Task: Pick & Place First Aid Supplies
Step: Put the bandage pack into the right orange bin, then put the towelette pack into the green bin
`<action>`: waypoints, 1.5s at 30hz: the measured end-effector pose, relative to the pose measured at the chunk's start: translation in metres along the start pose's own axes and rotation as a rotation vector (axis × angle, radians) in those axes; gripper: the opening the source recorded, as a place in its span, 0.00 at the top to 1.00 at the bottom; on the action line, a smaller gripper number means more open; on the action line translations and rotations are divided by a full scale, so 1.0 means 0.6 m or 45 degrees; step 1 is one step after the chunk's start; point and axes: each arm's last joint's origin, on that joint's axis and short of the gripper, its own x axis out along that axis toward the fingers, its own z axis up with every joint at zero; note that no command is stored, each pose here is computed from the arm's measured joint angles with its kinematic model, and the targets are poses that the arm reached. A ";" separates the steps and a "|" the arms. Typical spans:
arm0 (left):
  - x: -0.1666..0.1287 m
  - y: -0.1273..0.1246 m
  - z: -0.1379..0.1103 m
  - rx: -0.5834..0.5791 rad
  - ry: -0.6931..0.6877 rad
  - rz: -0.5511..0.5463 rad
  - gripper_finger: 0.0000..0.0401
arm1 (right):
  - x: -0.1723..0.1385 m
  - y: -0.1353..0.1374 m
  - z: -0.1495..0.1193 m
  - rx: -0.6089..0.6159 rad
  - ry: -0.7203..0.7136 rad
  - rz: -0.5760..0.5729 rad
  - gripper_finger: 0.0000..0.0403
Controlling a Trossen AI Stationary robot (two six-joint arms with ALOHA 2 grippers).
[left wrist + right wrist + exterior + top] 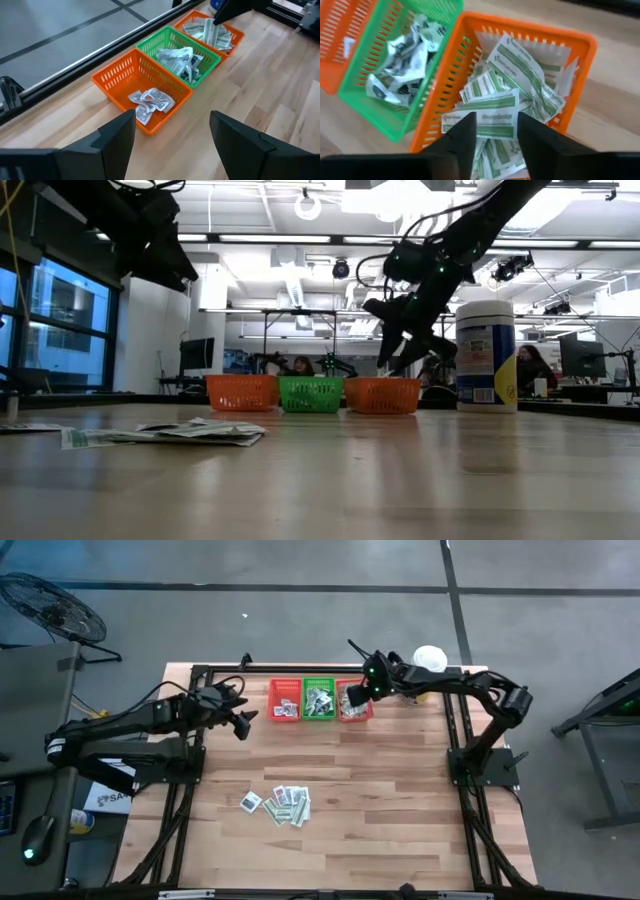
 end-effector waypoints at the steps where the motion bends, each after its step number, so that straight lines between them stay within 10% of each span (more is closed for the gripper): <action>1: 0.000 0.000 0.000 0.000 0.000 0.000 0.38 | -0.005 0.001 0.002 -0.001 -0.017 -0.003 0.65; 22: 0.002 -0.008 -0.005 -0.053 0.099 -0.194 0.38 | -0.168 0.060 -0.010 -0.277 -0.244 0.225 0.58; 45: -0.032 -0.067 -0.071 -0.213 0.559 -0.382 0.51 | -0.200 0.121 -0.090 -0.494 -0.136 0.274 0.58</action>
